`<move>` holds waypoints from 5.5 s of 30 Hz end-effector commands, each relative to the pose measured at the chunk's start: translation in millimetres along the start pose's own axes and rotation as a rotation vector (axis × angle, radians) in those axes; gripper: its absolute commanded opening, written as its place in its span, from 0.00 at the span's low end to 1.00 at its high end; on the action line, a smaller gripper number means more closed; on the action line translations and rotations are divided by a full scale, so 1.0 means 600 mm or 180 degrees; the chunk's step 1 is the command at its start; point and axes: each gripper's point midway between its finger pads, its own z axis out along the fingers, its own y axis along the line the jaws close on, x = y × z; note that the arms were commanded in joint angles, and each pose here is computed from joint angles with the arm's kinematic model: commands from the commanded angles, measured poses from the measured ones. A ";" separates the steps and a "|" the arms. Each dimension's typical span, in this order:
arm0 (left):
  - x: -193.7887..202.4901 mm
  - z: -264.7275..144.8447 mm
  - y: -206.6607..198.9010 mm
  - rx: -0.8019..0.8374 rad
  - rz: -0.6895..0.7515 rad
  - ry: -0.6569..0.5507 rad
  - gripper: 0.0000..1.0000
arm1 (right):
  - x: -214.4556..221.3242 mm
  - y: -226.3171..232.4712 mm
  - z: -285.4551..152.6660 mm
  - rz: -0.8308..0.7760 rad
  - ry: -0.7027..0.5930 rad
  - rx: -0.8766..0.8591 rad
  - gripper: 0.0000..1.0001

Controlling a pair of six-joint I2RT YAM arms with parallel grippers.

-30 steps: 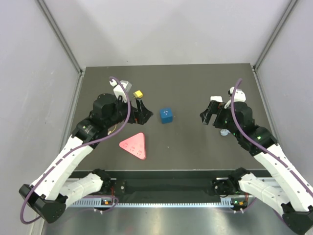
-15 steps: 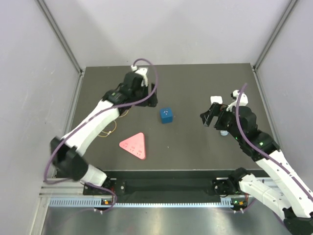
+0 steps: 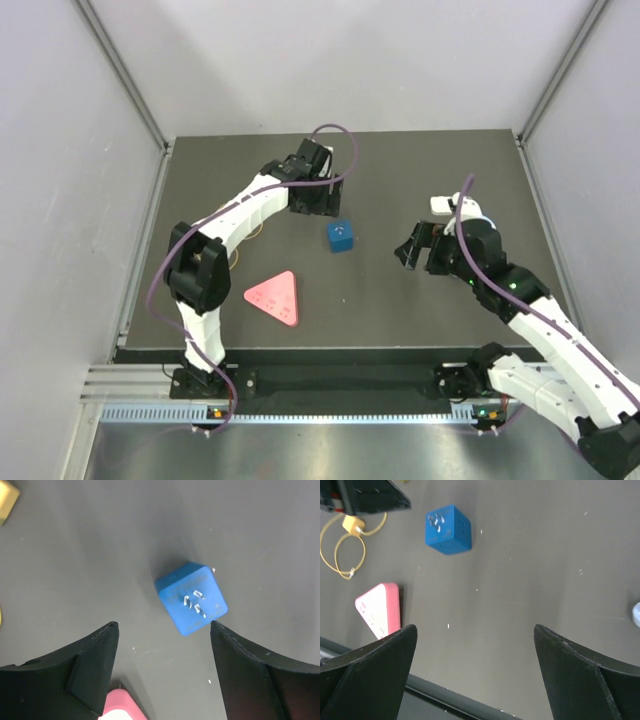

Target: Insert the plug

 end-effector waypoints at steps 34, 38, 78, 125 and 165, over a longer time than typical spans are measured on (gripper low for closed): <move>0.115 -0.199 0.072 0.0340 -0.0762 -0.0679 0.90 | -0.126 -0.111 0.210 -0.0056 0.0315 0.1241 0.94; 0.079 -0.193 0.085 0.0137 -0.0724 -0.0652 0.88 | -0.093 -0.048 0.237 -0.0158 0.0368 0.0951 0.93; 0.117 -0.172 0.148 0.0509 -0.1276 -0.0211 0.75 | 0.067 0.115 0.418 -0.1394 0.0269 0.0200 0.87; 0.132 -0.236 -0.127 0.2978 -0.1495 0.0387 0.35 | 0.015 0.317 0.068 -0.1771 -0.0561 -0.2246 0.14; 0.062 -0.423 -0.173 0.4978 -0.2475 0.0422 0.00 | -0.152 0.330 -0.004 -0.1497 -0.1933 -0.2364 0.63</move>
